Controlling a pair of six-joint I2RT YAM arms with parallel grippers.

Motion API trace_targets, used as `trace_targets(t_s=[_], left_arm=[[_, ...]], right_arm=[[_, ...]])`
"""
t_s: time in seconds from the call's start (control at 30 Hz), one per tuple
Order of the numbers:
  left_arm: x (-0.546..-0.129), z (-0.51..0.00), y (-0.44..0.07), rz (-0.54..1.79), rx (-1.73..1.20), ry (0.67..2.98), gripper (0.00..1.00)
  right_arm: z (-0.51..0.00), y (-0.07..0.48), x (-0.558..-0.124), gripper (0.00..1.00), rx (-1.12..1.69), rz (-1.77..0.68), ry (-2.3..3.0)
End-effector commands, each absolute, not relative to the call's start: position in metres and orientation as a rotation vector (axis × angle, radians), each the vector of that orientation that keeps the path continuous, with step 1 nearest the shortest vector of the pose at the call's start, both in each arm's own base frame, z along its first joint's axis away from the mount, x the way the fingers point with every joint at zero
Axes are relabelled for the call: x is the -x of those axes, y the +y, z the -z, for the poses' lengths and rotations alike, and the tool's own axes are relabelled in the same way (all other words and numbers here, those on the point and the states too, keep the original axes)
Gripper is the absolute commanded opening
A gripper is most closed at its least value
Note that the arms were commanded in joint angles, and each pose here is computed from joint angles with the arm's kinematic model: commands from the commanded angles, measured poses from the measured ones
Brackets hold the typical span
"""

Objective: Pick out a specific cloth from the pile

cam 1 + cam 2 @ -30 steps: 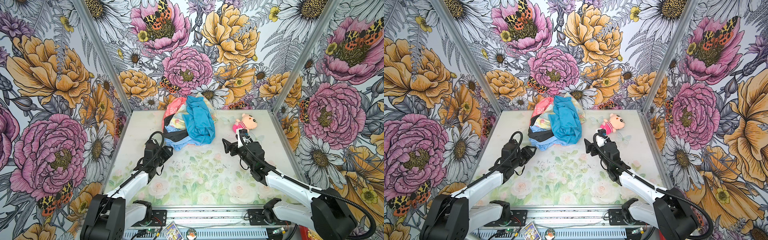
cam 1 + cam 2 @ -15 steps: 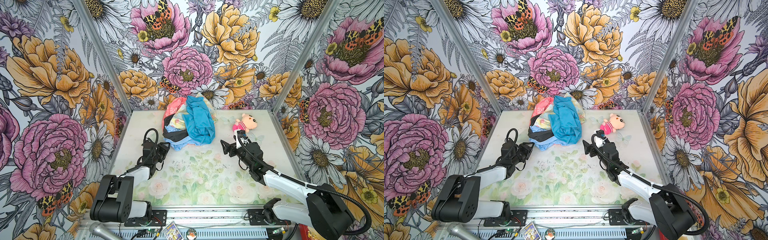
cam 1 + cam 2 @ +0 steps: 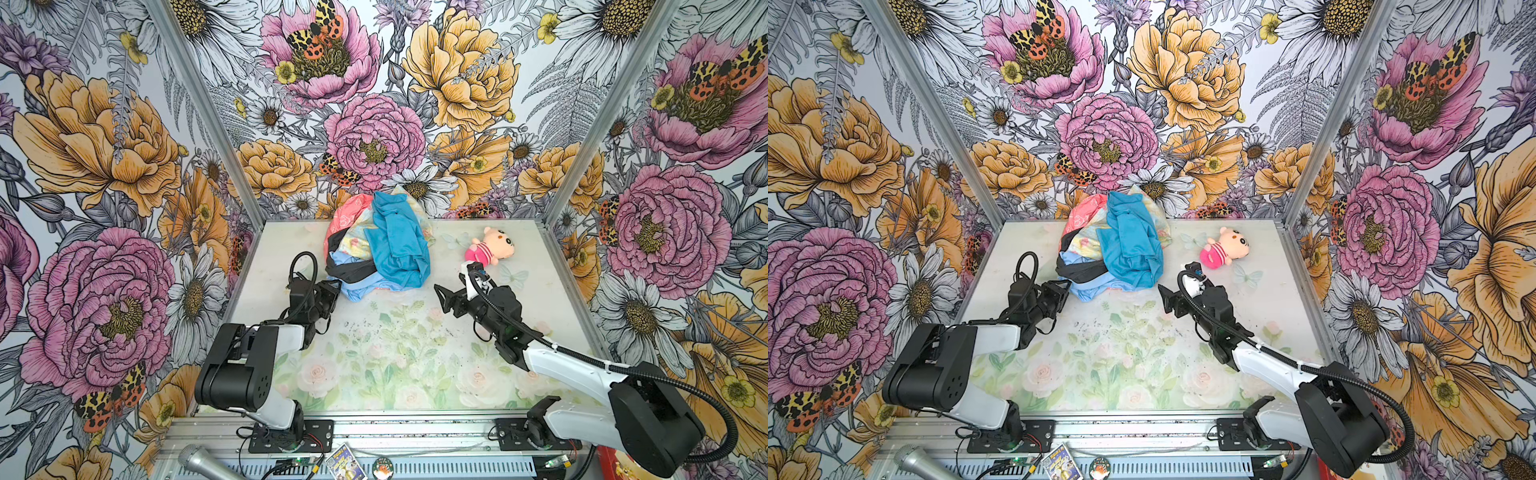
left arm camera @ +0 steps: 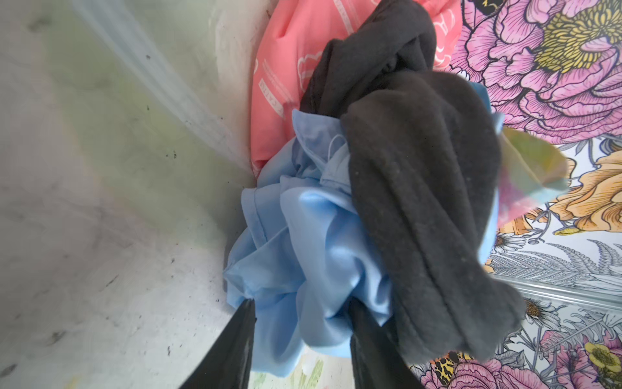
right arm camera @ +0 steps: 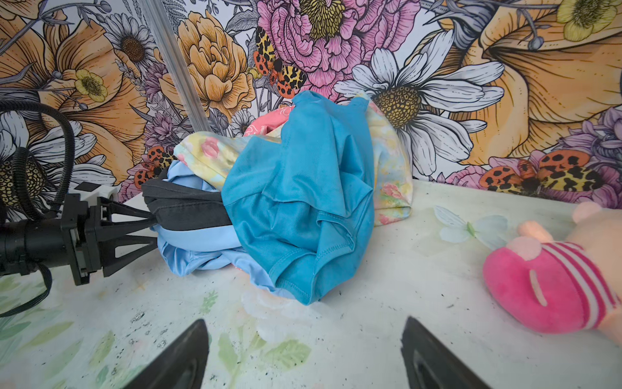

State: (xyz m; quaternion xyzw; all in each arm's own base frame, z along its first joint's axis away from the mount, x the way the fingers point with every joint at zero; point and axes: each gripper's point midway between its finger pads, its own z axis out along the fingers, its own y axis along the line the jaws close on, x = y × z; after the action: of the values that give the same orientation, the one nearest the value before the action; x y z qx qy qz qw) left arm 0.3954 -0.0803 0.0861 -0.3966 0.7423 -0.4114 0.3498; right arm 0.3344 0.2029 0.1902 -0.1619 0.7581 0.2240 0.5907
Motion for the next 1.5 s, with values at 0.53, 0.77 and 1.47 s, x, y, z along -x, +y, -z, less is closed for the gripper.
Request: trace_targets(t_s=[0.53,0.77,1.47], left_arm=[[-0.41,-0.171,-0.075,1.048,0.834,1.803,0.0],[-0.403,-0.245,-0.075,0.949,0.694,1.791,0.0],[-0.463,-0.402,-0.09,0.905,0.442,1.652,0.0]], right_arm=[[-0.208,0.204,-0.331,0.9,0.396,-0.485,1.745],[-0.212,0.204,-0.331,0.9,0.396,-0.471,1.744],[-0.231,0.206,-0.335,0.9,0.388,-0.461,1.767]])
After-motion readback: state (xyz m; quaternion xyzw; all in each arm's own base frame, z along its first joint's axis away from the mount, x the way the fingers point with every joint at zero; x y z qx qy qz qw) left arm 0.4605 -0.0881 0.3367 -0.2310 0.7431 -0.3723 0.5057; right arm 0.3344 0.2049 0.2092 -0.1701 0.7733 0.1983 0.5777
